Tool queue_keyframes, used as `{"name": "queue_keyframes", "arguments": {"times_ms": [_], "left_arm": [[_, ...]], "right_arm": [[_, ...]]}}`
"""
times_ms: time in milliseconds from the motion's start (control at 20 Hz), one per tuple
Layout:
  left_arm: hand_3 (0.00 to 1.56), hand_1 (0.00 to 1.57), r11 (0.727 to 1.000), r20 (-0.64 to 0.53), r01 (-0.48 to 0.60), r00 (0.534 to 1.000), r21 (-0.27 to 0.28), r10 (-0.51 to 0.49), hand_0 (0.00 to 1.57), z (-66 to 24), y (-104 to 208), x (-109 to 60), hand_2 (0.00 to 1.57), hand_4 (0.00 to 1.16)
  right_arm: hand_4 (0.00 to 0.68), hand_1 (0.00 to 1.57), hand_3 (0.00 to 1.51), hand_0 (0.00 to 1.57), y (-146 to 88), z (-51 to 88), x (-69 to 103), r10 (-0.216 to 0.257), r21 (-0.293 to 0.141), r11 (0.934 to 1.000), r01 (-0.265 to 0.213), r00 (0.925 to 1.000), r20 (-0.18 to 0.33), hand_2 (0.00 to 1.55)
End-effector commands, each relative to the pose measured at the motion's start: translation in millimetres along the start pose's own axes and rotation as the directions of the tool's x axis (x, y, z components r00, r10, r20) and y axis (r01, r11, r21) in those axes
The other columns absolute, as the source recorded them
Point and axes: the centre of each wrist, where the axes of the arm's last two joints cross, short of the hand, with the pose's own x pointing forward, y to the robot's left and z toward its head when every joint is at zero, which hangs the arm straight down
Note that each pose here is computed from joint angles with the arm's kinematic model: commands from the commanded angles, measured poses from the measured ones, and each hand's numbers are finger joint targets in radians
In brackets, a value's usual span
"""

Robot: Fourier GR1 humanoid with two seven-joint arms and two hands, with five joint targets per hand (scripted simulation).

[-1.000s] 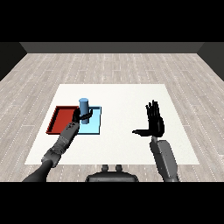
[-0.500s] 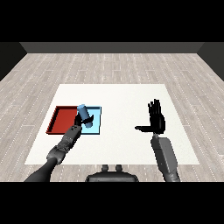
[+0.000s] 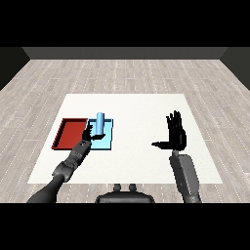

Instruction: Pick the blue can and put it in the blue box

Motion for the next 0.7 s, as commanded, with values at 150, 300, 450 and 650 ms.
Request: {"name": "queue_keyframes", "arguments": {"times_ms": [150,300,450,650], "left_arm": [[0.0,0.0,0.987,0.096,-0.107,0.991,0.119,0.096,0.0,-14.8,19.7,29.0,0.0,0.0],[0.0,0.0,0.942,0.404,-0.316,0.881,0.116,0.246,0.0,-9.9,15.4,44.9,0.0,0.0],[0.0,0.0,0.902,0.605,-0.41,0.688,-0.132,0.401,0.0,-1.3,3.9,101.2,0.0,0.0],[0.0,0.0,0.832,0.658,-0.389,0.511,-0.397,0.553,0.0,11.0,0.3,98.0,0.0,0.0]], "right_arm": [[0.0,0.0,0.0,0.0,20.4,-6.3,-7.8,0.013,0.011,0.9998,-0.013,0.9998,0.012,0.0],[0.0,0.0,0.0,0.0,-1.5,1.1,4.6,0.025,0.025,0.9994,-0.026,0.9993,0.027,0.0],[0.0,0.0,0.0,0.0,-0.3,6.7,-2.6,0.063,0.04,0.9972,-0.064,0.998,0.008,0.0],[0.0,0.0,0.0,0.0,-0.9,9.3,-10.5,0.061,0.057,0.9967,-0.058,0.9973,-0.041,0.0]]}}
